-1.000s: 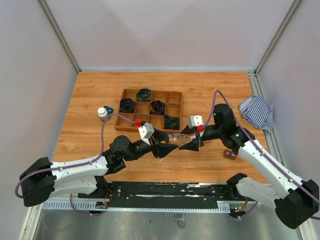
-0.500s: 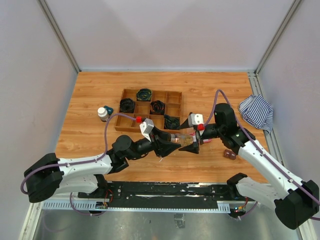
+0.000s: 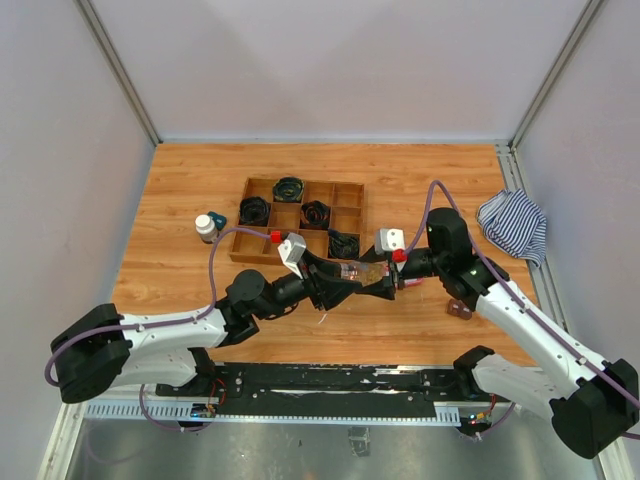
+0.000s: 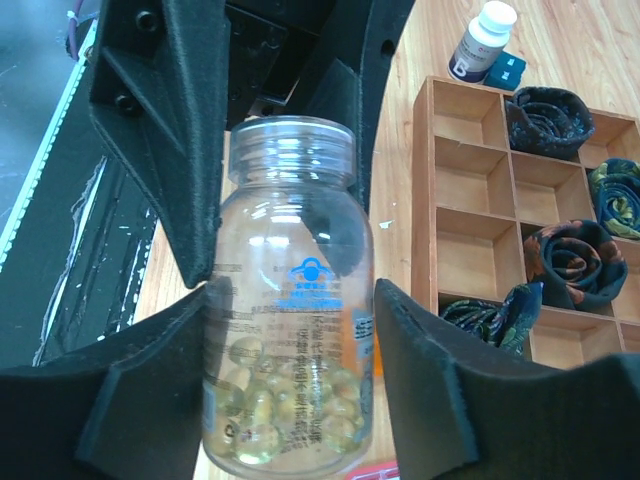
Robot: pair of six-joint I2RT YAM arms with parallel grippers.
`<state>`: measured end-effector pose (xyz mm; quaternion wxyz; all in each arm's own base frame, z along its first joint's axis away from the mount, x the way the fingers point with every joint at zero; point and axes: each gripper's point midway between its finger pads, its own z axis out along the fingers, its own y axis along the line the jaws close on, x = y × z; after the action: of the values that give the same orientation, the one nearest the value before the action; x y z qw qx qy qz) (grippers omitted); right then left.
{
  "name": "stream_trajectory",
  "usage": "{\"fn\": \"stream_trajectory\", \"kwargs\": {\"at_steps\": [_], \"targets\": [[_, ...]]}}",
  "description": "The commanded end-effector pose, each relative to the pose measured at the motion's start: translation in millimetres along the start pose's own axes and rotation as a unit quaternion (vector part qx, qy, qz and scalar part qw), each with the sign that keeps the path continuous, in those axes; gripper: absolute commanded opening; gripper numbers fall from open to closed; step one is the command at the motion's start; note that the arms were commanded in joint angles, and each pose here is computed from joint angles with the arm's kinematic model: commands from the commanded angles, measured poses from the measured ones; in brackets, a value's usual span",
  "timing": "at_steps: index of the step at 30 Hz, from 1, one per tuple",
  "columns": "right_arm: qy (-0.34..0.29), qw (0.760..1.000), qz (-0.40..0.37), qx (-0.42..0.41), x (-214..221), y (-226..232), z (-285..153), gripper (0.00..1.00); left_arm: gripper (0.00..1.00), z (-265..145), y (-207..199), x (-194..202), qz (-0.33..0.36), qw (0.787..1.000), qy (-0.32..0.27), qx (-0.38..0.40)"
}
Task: Sort the pills into containers
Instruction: Unscrew the lid of the pill bottle.
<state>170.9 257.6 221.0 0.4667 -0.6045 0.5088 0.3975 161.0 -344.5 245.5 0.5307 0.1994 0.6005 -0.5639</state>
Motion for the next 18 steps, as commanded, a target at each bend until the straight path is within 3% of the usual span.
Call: {"fn": "stream_trajectory", "kwargs": {"at_steps": [1,9,12,16,17,18], "targets": [[-0.007,1.0,-0.023,-0.015,-4.8,7.0,2.2,0.59,0.0,3.1,-5.5,-10.0,-0.002,1.0,-0.02,0.012],[-0.008,0.999,-0.026,-0.022,-5.3,10.5,3.9,0.58,0.0,4.3,-5.6,-9.6,-0.002,1.0,-0.018,0.012],[-0.008,0.999,-0.027,-0.026,-5.4,12.2,4.4,0.46,0.0,4.6,-5.3,-9.0,-0.003,1.0,-0.017,0.011],[-0.006,0.999,-0.027,-0.032,-5.3,14.4,4.3,0.23,0.01,4.6,-5.0,-9.9,-0.003,1.0,-0.016,0.009],[-0.006,0.999,-0.027,-0.034,-5.2,15.5,4.0,0.19,0.04,4.6,-5.6,-11.6,-0.004,1.0,-0.019,0.009],[-0.005,0.999,-0.029,-0.037,-6.1,16.6,3.5,0.14,0.14,4.5,-6.4,-11.9,-0.006,1.0,-0.019,0.01]]}}
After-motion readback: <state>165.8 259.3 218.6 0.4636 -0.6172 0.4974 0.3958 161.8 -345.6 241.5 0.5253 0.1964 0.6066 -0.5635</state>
